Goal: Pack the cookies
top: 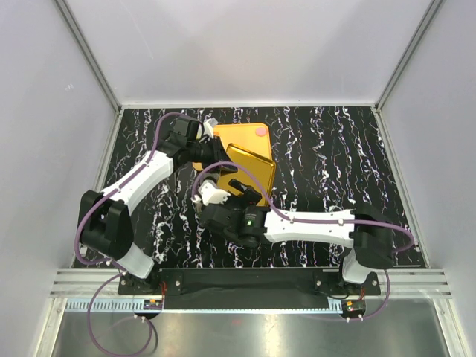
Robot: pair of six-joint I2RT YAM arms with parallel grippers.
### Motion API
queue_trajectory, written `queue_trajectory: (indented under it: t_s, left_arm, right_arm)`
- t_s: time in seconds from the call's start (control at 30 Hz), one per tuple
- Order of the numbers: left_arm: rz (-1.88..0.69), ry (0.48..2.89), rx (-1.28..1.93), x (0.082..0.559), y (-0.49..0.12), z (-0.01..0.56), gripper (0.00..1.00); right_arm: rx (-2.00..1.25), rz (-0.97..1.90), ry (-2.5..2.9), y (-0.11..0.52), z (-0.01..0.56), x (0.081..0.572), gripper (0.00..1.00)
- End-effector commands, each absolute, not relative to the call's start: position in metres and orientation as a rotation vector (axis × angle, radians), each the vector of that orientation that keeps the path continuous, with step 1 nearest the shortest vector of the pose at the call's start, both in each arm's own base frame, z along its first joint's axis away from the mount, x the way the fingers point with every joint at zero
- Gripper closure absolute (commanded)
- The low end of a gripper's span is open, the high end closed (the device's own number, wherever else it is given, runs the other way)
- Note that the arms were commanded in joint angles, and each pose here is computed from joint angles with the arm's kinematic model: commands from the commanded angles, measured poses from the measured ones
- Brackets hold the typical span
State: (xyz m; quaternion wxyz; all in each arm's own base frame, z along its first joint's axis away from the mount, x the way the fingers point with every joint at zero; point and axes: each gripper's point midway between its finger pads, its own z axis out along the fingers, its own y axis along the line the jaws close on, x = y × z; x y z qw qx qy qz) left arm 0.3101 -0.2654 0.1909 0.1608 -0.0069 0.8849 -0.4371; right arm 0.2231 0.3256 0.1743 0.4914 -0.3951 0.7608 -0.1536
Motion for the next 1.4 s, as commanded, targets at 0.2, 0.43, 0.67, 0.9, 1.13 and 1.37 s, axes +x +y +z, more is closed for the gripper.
queue_trajectory:
  t_s: [0.2, 0.43, 0.67, 0.9, 1.13, 1.37]
  left_arm:
    - [-1.342, 2.423, 0.043, 0.297, -0.267, 0.232, 1.00]
    - [-1.360, 2.407, 0.049, 0.290, -0.264, 0.236, 1.00]
    - [-1.396, 2.383, 0.062, 0.286, -0.265, 0.243, 0.99]
    - [-1.369, 2.316, 0.110, 0.287, -0.263, 0.264, 0.45]
    - [-1.153, 2.222, -0.034, 0.329, -0.227, 0.283, 0.01]
    - [-0.957, 2.090, -0.175, 0.386, -0.175, 0.324, 0.01]
  right_arm:
    - [-0.907, -0.583, 1.651, 0.331, 0.200, 0.249, 0.23]
    - [-0.907, -0.617, 1.655, 0.324, 0.197, 0.260, 0.42]
    - [-0.873, -0.684, 1.633, 0.314, 0.211, 0.269, 0.81]
    - [-0.830, -0.677, 1.617, 0.316, 0.229, 0.270, 1.00]
    - [-0.852, -0.591, 1.674, 0.314, 0.236, 0.264, 1.00]
    - [-0.865, -0.442, 1.813, 0.304, 0.226, 0.247, 1.00]
